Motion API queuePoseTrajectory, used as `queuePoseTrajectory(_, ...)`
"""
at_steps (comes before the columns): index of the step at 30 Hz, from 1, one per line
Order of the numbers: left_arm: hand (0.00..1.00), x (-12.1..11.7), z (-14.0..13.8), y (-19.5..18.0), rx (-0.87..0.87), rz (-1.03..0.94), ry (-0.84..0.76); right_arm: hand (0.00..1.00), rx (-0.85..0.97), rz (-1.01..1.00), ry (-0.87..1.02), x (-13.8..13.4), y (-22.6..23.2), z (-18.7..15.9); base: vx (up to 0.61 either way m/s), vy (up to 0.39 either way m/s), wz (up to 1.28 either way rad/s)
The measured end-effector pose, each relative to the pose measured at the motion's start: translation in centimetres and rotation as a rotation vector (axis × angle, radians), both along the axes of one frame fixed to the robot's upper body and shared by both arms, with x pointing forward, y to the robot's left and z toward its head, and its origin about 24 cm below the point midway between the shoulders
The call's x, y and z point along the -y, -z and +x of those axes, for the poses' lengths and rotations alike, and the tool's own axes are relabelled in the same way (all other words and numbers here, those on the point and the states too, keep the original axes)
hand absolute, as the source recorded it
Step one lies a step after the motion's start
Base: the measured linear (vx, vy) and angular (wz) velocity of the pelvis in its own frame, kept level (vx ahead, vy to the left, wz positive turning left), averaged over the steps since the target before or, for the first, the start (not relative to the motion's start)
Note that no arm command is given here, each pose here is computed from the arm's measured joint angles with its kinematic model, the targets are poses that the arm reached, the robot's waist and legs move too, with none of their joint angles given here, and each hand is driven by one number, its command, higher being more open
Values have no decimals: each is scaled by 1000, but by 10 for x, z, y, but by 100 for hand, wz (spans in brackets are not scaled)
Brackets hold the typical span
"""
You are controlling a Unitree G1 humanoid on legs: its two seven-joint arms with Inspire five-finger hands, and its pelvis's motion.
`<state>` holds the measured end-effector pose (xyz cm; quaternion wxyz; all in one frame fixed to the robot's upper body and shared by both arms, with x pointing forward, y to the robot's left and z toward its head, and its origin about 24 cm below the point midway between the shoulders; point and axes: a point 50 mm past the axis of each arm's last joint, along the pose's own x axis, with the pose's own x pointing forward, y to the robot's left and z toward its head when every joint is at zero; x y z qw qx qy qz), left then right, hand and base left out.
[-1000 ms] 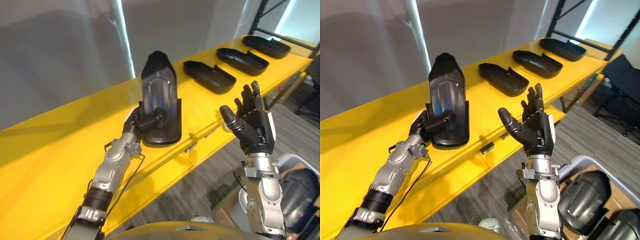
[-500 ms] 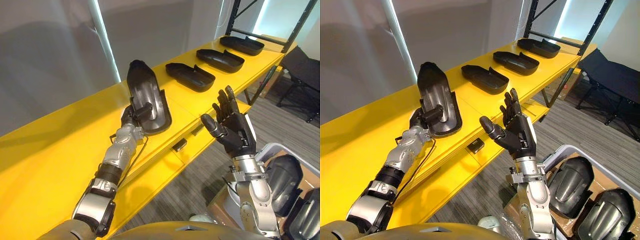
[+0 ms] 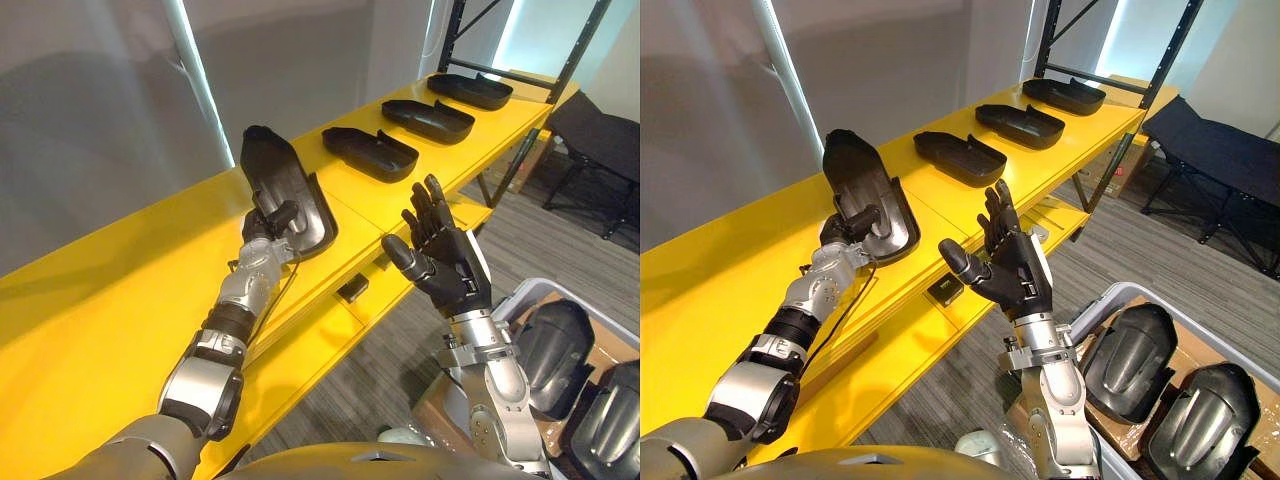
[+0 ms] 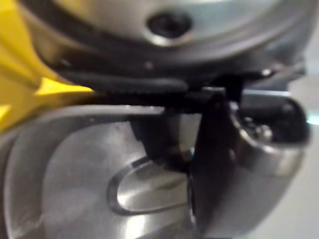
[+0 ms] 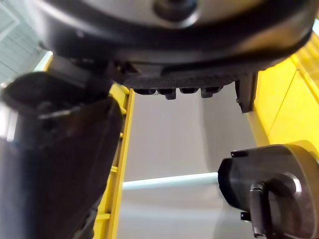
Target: Walk over and take three plastic housings, then place them on the shelf
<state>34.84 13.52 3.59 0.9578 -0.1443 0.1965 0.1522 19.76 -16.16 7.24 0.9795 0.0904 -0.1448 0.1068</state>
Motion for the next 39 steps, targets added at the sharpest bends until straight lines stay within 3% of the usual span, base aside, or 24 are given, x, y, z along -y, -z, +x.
queuePoseTrajectory(17,100,-5,4,3,-68,80,-84,100,-21,55,-45,-8,2,0,2,-1,-3)
queuePoseTrajectory(25,100,-27,3,-3,-125,317,-269,100,-53,75,-72,-15,7,-6,0,0,0)
queuePoseTrajectory(39,100,-33,-5,-5,-150,332,-497,100,-61,110,-89,-21,7,-13,4,-1,0)
